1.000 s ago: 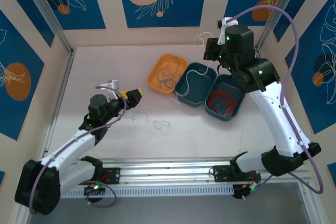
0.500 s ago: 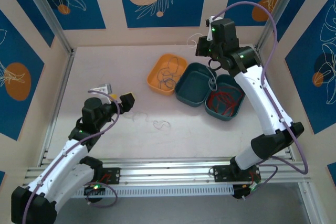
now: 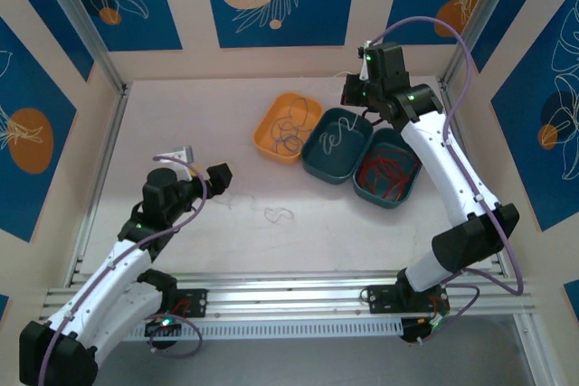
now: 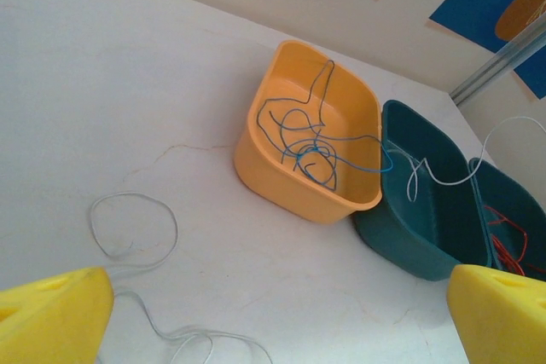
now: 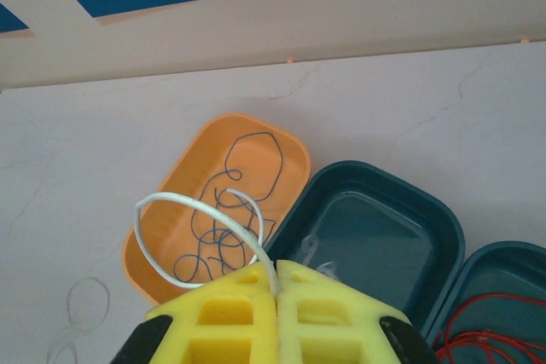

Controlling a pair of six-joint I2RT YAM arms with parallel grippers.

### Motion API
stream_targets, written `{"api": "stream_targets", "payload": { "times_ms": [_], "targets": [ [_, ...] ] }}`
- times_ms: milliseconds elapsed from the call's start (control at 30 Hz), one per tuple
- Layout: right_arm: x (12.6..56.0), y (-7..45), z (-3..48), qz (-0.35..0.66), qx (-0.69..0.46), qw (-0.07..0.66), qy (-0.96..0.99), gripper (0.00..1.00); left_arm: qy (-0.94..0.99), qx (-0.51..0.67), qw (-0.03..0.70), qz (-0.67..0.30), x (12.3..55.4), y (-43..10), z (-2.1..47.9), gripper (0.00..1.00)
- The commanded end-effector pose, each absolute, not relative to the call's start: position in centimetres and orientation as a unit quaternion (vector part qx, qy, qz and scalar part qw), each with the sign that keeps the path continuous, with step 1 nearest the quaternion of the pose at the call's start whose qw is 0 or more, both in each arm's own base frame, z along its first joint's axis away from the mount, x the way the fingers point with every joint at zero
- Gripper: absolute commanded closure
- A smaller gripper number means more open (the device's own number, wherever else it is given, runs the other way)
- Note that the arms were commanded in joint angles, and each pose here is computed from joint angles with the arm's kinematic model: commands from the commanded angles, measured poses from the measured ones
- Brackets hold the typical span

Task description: Untangle the cables

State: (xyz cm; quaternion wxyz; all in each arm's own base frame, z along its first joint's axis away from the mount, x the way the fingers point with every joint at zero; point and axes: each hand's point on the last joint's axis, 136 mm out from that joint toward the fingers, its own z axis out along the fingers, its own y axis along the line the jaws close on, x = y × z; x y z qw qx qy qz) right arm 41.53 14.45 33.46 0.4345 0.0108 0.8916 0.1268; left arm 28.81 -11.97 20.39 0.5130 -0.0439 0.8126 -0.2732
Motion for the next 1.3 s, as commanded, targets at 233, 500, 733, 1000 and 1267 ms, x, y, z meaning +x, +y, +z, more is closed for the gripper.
{"api": "stream_targets", "payload": {
  "times_ms": [233,500,733,1000,1267],
  "targets": [
    [42.0,13.4,25.6,0.138,0.073,0.330,0.931,1.00,0.821,-0.048,0.511,-0.251,29.2,-11.4,20.9,0.00],
    [43.9,12.7,19.1,0.119,0.108,0.247,0.956,1.00,0.830,-0.049,0.494,-0.254,29.5,-11.8,20.1,0.00],
    [45.3,12.7,14.5,0.110,0.129,0.197,0.966,1.00,0.834,-0.050,0.488,-0.252,29.5,-11.7,19.7,0.00],
    [47.3,12.9,12.4,0.105,0.138,0.175,0.969,0.90,0.838,-0.049,0.481,-0.253,29.7,-12.0,19.6,0.00],
    [47.2,12.3,14.1,0.089,0.131,0.186,0.970,0.60,0.843,-0.049,0.479,-0.240,29.6,-11.6,19.6,0.00]
  ]
}}
